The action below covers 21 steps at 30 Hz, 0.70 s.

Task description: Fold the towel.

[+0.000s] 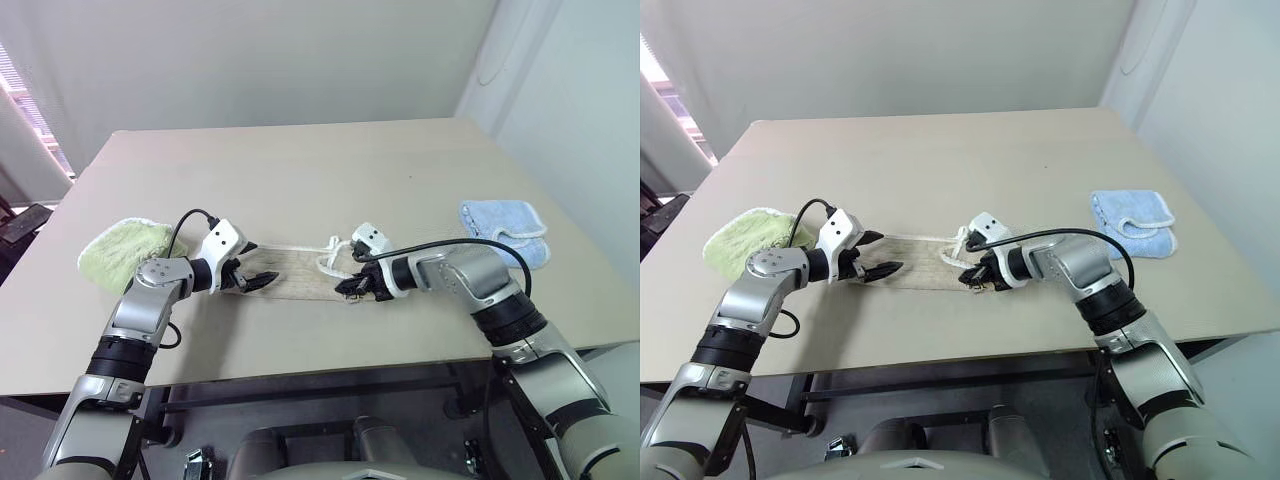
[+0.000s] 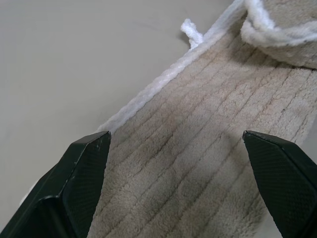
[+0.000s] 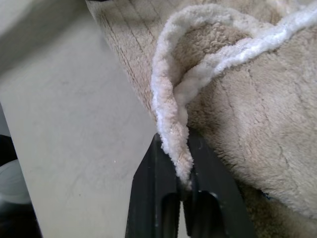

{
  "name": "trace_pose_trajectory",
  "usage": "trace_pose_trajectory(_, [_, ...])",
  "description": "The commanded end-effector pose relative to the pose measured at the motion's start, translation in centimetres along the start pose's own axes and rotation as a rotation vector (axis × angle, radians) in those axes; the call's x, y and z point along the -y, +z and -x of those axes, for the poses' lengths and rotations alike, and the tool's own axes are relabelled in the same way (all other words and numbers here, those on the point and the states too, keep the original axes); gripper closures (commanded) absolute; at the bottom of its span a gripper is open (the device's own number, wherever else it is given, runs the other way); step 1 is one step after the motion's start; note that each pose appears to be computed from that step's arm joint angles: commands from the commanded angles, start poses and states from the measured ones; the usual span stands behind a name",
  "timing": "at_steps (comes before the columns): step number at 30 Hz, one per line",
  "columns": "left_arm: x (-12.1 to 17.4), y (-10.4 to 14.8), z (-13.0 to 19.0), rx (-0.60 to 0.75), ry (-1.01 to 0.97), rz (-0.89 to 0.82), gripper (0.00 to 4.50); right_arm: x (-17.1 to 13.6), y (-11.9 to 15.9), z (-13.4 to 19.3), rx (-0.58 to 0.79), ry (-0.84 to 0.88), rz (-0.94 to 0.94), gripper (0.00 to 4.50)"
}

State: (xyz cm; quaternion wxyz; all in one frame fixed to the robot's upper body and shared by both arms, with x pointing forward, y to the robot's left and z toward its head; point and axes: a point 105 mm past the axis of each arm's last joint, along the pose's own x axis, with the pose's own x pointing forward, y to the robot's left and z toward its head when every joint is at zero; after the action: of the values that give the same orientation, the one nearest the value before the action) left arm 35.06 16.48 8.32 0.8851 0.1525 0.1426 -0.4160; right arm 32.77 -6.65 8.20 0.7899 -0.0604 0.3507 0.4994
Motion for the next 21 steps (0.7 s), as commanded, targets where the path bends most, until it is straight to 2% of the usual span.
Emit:
trace_pose_trajectory(1, [-0.5, 1.5, 0.5, 0.039, 0.025, -0.045, 0.0, -0.5, 2.2, 0.7, 0.075, 0.02, 0.061, 3.14])
trace_pose_trajectory(7, [-0.8, 1.2, 0.9, 0.033, 0.037, -0.044, 0.0, 0.4, 2.7, 2.8, 0.206, 0.025, 0.032, 0.94])
trace_pose_trajectory(10, [-0.8, 1.5, 1.0, 0.048, 0.036, -0.036, 0.0, 0.8, 3.1, 3.7, 0.316, 0.023, 0.023, 0.94])
trace_pose_trajectory(13, [-0.4, 4.0, 1.0, 0.142, -0.011, 0.046, 0.0, 2.0, 3.8, 4.8, 0.481, -0.042, 0.058, 0.94])
trace_pose_trajectory(17, [0.2, 6.8, 0.9, 0.214, -0.08, 0.115, 0.0, 2.3, 3.1, 5.7, 0.525, -0.026, 0.065, 0.94])
trace_pose_trajectory(21, [1.8, 7.9, -0.7, 0.23, -0.166, 0.056, 0.0, 2.9, 2.3, 6.5, 0.537, -0.02, 0.033, 0.94])
